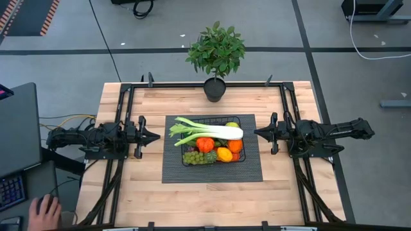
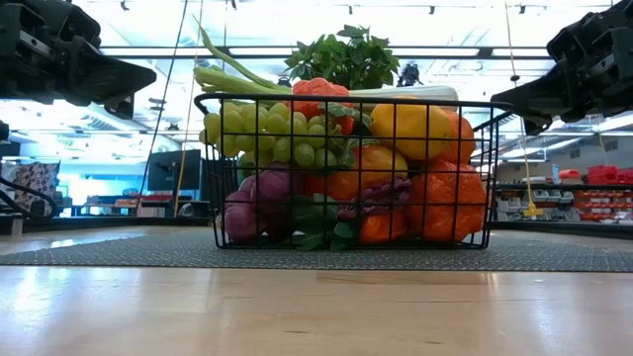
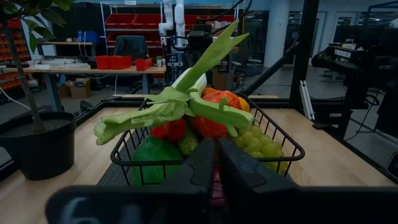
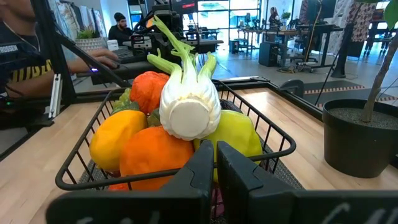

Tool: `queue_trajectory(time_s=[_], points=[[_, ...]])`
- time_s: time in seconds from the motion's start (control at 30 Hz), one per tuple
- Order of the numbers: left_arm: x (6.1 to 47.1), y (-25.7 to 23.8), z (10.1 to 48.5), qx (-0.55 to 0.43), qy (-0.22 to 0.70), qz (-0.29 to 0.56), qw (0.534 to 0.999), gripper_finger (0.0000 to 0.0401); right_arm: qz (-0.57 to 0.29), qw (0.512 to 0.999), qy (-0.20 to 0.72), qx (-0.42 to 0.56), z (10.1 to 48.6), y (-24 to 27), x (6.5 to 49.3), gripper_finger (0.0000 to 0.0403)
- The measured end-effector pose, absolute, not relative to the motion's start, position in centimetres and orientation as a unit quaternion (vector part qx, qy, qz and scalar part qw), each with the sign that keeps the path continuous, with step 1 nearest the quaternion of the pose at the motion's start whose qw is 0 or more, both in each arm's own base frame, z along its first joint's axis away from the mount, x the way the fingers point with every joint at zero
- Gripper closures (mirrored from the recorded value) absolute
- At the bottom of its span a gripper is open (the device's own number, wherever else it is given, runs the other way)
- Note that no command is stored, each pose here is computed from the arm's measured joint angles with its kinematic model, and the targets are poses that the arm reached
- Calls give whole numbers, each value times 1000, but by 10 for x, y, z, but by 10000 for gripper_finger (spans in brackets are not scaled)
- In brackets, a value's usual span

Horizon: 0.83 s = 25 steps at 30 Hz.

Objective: Build produce basket
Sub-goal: Return to Home Position

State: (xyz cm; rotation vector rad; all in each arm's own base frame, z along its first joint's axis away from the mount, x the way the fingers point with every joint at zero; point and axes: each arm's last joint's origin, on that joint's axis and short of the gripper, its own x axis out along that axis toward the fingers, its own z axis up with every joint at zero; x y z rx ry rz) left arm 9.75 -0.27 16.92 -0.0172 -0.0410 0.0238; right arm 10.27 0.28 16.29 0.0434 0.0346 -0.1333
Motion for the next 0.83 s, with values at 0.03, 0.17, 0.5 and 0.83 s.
queue_trajectory(time_s=[0.03,0.17,0.5,0.83], points=[[98,-3,169,-9,-21,12,1000,375,-67,997,17,22,163,3,103,376],[98,-3,169,-9,-20,12,1000,377,-67,997,17,22,163,3,103,376],[98,-3,169,-9,-21,12,1000,365,-67,997,17,22,163,3,103,376],[98,-3,169,-9,-20,12,1000,374,-67,997,17,22,163,3,103,376]])
